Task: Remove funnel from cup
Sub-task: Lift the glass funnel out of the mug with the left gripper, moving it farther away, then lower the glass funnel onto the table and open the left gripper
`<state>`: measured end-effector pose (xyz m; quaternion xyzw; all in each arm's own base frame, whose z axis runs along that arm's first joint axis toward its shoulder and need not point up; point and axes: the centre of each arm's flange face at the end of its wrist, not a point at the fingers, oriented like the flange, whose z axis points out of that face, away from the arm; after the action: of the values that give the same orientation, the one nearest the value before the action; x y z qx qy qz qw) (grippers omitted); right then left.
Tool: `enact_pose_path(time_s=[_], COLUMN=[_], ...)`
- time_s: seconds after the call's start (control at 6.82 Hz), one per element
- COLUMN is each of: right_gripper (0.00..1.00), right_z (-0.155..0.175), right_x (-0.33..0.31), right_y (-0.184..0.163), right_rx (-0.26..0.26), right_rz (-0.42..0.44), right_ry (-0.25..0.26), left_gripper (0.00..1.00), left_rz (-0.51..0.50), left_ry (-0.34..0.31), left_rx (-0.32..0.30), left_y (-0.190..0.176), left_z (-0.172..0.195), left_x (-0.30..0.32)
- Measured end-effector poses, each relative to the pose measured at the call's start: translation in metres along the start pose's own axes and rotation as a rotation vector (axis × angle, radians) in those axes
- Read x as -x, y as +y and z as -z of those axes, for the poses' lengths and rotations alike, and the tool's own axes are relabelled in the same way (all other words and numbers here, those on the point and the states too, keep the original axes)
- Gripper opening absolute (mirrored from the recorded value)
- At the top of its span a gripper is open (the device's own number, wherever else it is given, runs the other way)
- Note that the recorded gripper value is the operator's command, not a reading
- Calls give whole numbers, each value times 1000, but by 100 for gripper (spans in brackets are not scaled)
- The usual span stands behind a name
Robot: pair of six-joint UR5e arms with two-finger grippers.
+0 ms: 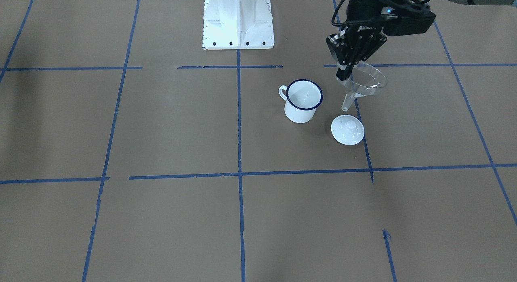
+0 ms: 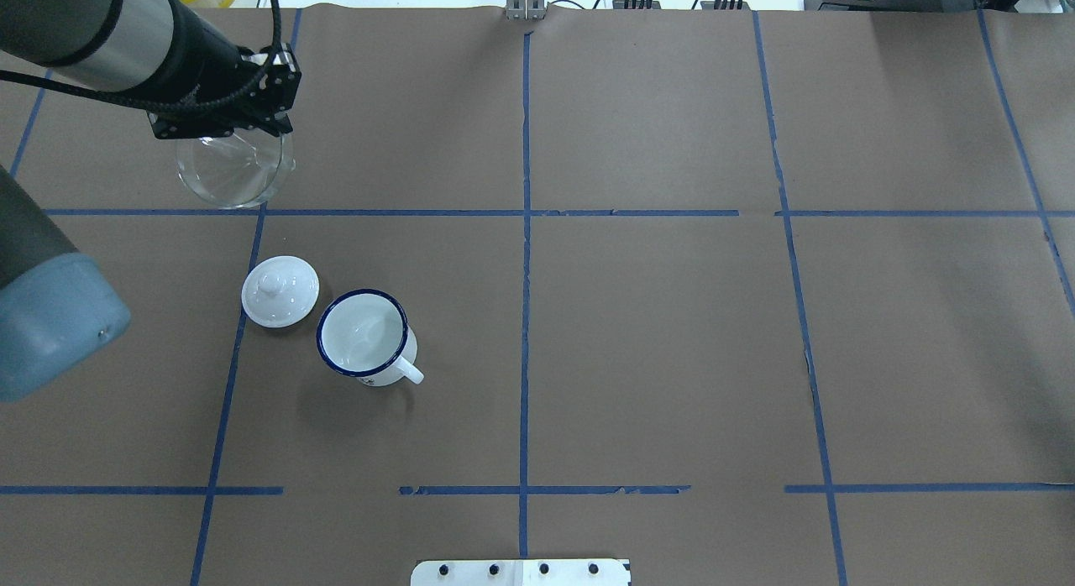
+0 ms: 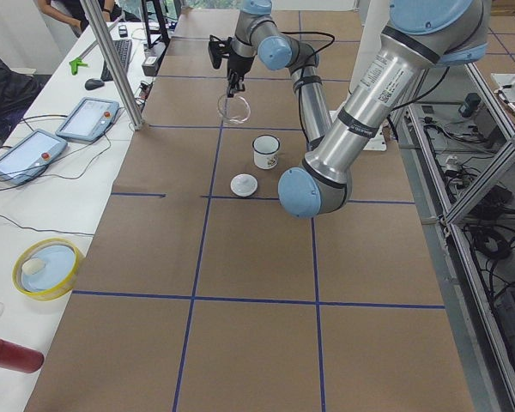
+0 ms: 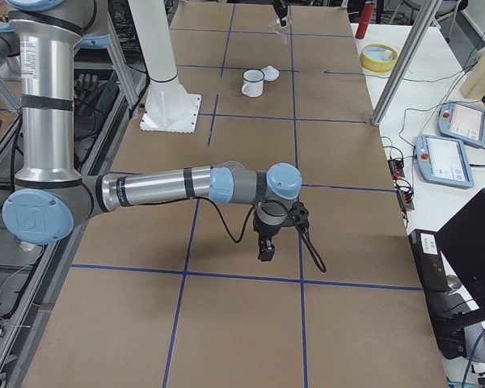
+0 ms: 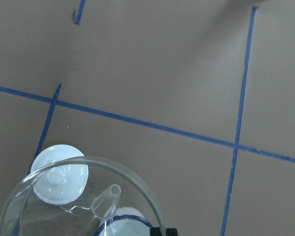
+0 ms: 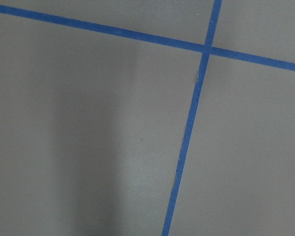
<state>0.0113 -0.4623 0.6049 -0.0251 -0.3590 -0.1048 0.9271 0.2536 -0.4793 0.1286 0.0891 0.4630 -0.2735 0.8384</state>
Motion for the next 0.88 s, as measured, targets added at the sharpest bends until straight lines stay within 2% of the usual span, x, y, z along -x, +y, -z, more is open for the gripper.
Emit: enact_pose_path(time_s=[0.29,0.59,0.73,0.88], right_gripper=[100,100,100,100], right_z=[0,0,0,0], right_x=[0,0,0,0], right_y=[0,0,0,0], right_rx=[0,0,0,0], right_rz=[0,0,0,0], right_ry=[0,0,0,0], left_gripper=[0,0,0,0], left_rz=[251,474,562,613], left_ry=[78,181,247,314], left_rx=[-167,-297,-341,-395], left_y=[-38,-61,-56,-35], left_z=[-41,-87,-119,-160], left_x=[3,13,31,46])
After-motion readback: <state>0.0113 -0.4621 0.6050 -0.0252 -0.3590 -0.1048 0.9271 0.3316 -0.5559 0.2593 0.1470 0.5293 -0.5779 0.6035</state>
